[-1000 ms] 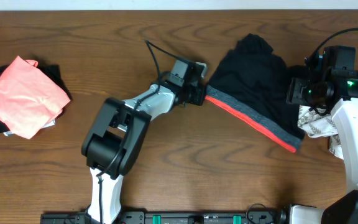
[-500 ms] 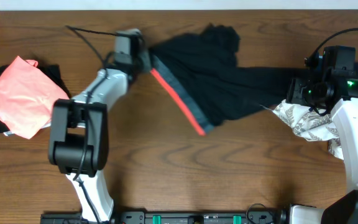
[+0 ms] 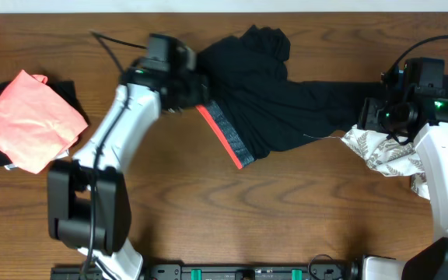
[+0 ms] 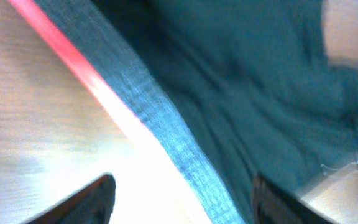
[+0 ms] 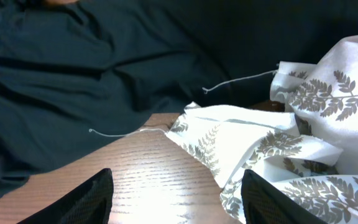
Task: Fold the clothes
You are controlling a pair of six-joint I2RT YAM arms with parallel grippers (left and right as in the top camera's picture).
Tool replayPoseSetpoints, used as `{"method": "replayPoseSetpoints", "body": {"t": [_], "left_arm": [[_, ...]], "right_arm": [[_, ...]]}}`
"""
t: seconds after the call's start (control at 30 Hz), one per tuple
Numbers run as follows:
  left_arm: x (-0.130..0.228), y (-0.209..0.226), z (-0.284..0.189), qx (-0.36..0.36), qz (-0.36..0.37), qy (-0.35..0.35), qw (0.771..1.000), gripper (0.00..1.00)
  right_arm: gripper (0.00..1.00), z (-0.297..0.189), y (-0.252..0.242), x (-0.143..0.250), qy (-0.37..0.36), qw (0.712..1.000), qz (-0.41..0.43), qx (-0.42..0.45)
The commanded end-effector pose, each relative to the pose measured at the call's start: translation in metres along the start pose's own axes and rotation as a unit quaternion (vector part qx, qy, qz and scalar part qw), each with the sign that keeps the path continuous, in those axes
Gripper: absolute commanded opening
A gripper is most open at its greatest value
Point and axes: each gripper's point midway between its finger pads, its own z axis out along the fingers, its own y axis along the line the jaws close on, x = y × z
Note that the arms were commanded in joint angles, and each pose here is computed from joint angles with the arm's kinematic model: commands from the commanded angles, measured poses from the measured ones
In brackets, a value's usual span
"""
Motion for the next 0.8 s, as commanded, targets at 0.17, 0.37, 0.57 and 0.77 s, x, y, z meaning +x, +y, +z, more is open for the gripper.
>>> {"method": "replayPoseSetpoints", "body": {"t": [0.17, 0.37, 0.57, 0.77], "left_arm": [[0.092, -0.067, 0.033, 0.02, -0.001, 0.109, 0.994, 0.71], [0.142, -0.054, 0.068, -0.025, -0.123, 0.118, 0.985, 0.71], [0.169, -0.036, 0.09, -0.045, -0.149, 0.098, 0.983, 0.72], [0.169, -0.043, 0.101, -0.013, -0.148, 0.071, 0.986, 0.72]], "right_arm": [[0.64, -0.001, 0.001, 0.0, 0.0, 1.0, -0.006, 0.003], [0.65, -0.001, 0.001, 0.001, 0.003, 1.0, -0.006, 0.003], [0.65, -0.001, 0.001, 0.002, 0.003, 1.0, -0.006, 0.003], [0.65, -0.001, 0.001, 0.002, 0.004, 1.0, -0.006, 0.003]]}}
